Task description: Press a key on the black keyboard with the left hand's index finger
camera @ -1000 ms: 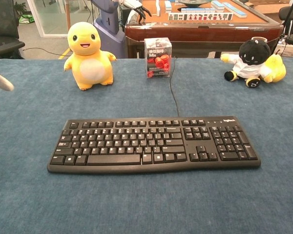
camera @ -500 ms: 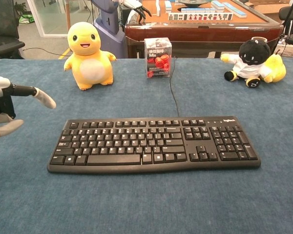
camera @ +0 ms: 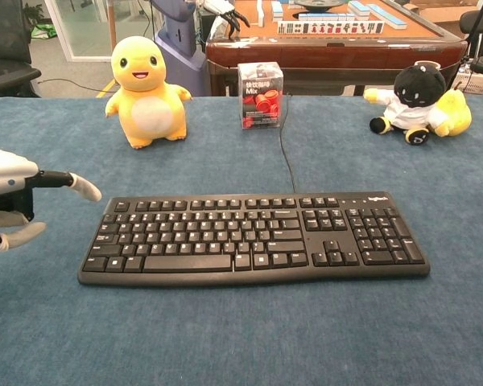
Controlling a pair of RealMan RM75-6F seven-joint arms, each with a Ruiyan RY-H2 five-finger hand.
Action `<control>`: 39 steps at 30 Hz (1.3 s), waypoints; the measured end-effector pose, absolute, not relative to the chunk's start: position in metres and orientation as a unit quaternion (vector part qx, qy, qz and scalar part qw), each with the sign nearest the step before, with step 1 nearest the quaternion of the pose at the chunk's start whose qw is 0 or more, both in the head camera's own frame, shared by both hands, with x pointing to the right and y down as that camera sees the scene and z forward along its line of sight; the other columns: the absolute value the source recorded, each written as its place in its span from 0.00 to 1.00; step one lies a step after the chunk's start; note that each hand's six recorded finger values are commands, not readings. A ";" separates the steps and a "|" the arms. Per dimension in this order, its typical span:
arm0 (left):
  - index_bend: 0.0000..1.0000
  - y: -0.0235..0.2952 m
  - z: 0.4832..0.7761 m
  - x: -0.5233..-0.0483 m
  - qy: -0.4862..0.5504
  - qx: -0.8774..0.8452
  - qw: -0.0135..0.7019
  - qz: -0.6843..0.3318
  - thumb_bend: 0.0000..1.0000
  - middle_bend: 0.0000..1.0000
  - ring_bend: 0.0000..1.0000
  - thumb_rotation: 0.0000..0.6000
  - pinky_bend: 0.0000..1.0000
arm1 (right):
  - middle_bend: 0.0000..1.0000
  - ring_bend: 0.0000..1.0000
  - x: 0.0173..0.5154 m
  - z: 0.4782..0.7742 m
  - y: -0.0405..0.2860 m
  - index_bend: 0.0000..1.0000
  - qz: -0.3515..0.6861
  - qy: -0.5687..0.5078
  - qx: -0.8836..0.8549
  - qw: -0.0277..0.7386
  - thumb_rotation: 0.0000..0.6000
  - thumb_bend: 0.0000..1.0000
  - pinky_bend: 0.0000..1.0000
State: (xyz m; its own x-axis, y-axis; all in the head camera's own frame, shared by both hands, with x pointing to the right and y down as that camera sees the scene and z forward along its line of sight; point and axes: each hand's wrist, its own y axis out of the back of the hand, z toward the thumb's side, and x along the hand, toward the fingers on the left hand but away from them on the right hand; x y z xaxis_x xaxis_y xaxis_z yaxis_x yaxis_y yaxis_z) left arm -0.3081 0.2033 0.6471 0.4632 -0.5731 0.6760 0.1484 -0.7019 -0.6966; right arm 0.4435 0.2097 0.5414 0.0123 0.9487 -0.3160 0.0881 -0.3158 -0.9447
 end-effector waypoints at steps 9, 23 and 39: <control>0.19 0.206 0.655 -0.300 0.122 -0.777 0.362 -0.499 0.50 1.00 0.95 1.00 1.00 | 0.22 0.12 0.442 0.543 0.210 0.23 0.553 -0.433 -0.596 0.390 1.00 0.02 0.34; 0.23 0.218 0.664 -0.293 0.094 -0.781 0.360 -0.502 0.50 1.00 0.95 1.00 1.00 | 0.22 0.12 0.443 0.542 0.210 0.23 0.553 -0.432 -0.596 0.390 1.00 0.02 0.34; 0.23 0.220 0.666 -0.293 0.093 -0.779 0.357 -0.507 0.50 1.00 0.95 1.00 1.00 | 0.22 0.12 0.443 0.544 0.210 0.23 0.555 -0.430 -0.598 0.387 1.00 0.02 0.34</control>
